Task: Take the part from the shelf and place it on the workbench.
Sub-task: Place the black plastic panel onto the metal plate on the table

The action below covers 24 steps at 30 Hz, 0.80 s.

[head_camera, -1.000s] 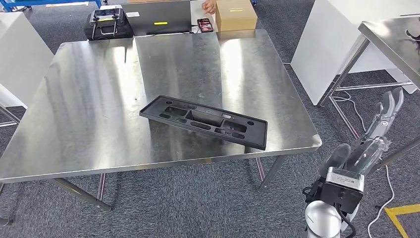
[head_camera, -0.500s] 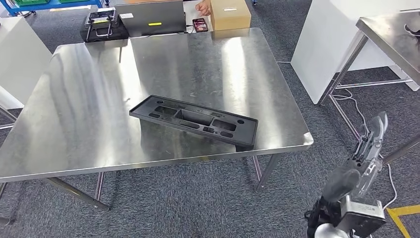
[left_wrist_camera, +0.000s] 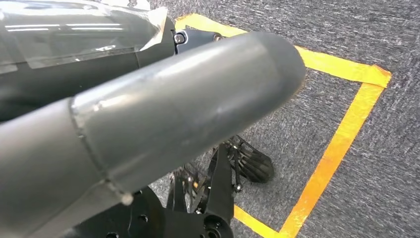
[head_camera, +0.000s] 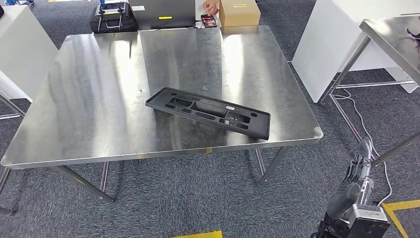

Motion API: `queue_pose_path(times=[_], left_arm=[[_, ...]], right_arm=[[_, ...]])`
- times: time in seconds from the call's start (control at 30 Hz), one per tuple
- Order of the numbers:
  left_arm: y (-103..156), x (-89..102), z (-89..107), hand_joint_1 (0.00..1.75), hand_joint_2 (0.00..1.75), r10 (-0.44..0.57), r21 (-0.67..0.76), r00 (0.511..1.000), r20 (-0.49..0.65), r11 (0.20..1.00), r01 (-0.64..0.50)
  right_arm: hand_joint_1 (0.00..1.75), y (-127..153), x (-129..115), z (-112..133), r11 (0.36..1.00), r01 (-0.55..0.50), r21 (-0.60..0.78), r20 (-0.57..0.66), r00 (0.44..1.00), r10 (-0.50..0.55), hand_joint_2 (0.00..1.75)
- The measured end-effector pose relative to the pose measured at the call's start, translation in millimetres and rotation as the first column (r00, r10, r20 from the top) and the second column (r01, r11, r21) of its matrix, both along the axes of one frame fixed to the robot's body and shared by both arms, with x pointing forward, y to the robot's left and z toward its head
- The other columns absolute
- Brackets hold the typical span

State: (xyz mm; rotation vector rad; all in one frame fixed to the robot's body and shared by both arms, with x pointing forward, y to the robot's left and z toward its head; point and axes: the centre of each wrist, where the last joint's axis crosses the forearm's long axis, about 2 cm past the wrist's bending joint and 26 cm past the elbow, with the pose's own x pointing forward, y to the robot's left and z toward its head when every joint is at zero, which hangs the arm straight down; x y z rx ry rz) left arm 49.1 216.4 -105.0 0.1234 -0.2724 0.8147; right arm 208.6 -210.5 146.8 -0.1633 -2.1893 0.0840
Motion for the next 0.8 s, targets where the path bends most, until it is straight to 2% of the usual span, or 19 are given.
queue_pose_path(times=[0.23,0.8], left_arm=[[-16,6.0,3.3,0.0,0.0,-0.006,-0.003,0.999,0.052,1.0,0.006],[-16,9.4,4.0,0.0,0.0,-0.061,0.029,0.998,0.03,0.998,0.06]], right_arm=[[0.0,3,-1,-3,1.0,-0.007,0.007,-0.027,1.0,0.007,0.0],[0.0,-3,-5,-29,0.999,0.046,0.02,-0.143,0.989,-0.043,0.0]])
